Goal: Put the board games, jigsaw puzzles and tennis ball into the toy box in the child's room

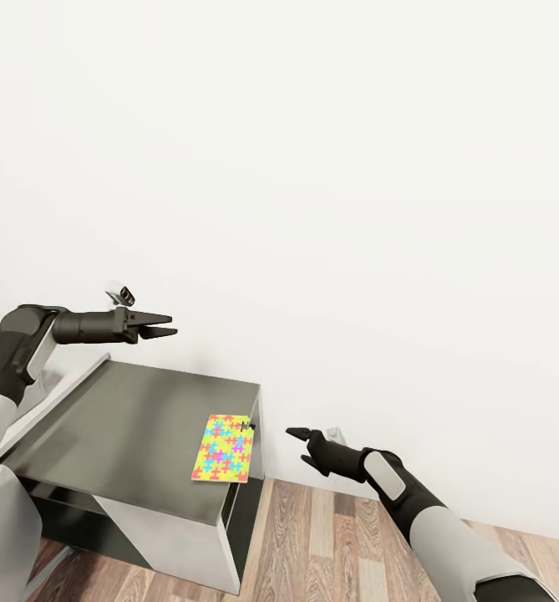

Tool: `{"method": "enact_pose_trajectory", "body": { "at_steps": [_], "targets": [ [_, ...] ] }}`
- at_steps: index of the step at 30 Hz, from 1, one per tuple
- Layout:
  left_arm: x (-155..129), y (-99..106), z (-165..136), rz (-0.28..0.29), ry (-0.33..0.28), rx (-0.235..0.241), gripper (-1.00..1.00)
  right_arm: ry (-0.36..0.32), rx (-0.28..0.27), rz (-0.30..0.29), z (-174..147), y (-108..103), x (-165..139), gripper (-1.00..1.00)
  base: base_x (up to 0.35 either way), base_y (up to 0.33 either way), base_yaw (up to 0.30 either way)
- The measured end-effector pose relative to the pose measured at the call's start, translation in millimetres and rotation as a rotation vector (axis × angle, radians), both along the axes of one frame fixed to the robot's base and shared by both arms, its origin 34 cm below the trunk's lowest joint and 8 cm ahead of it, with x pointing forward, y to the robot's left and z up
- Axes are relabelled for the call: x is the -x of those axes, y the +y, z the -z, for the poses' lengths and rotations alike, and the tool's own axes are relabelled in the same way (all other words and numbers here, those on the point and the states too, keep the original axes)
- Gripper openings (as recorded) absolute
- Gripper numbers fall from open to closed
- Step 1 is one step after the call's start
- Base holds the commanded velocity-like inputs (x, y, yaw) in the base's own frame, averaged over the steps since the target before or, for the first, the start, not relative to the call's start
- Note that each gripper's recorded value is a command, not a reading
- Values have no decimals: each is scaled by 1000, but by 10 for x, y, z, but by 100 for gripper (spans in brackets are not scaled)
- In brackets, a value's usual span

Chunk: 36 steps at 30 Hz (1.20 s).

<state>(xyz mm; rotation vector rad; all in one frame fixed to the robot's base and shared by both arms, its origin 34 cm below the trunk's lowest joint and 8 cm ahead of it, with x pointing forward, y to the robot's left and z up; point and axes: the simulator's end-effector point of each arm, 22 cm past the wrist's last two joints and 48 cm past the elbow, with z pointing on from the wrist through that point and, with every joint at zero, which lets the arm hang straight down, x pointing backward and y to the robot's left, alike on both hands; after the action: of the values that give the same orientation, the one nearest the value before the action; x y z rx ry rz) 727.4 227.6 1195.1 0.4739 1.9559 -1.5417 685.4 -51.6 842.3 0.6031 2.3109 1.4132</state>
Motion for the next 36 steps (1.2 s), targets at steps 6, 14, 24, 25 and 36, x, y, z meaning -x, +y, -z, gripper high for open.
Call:
{"method": "enact_pose_trajectory", "body": {
  "at_steps": [6,14,24,25,36],
  "targets": [
    [-17,1,64,0,0,-1,100,-16,80,-57,155,-7,37,100,0,0,0],
    [-39,11,144,-3,-2,1,100,-19,100,-73,264,-5,33,100,0,0,0],
    [-57,49,128,-14,3,19,100,-30,83,-87,188,123,26,100,0,0,0],
    [-61,55,133,-16,6,22,100,-33,82,-88,177,133,22,100,0,0,0],
    [-124,-202,-231,30,-24,140,100,-43,79,-95,121,201,1,100,0,0,0]
  ]
}}
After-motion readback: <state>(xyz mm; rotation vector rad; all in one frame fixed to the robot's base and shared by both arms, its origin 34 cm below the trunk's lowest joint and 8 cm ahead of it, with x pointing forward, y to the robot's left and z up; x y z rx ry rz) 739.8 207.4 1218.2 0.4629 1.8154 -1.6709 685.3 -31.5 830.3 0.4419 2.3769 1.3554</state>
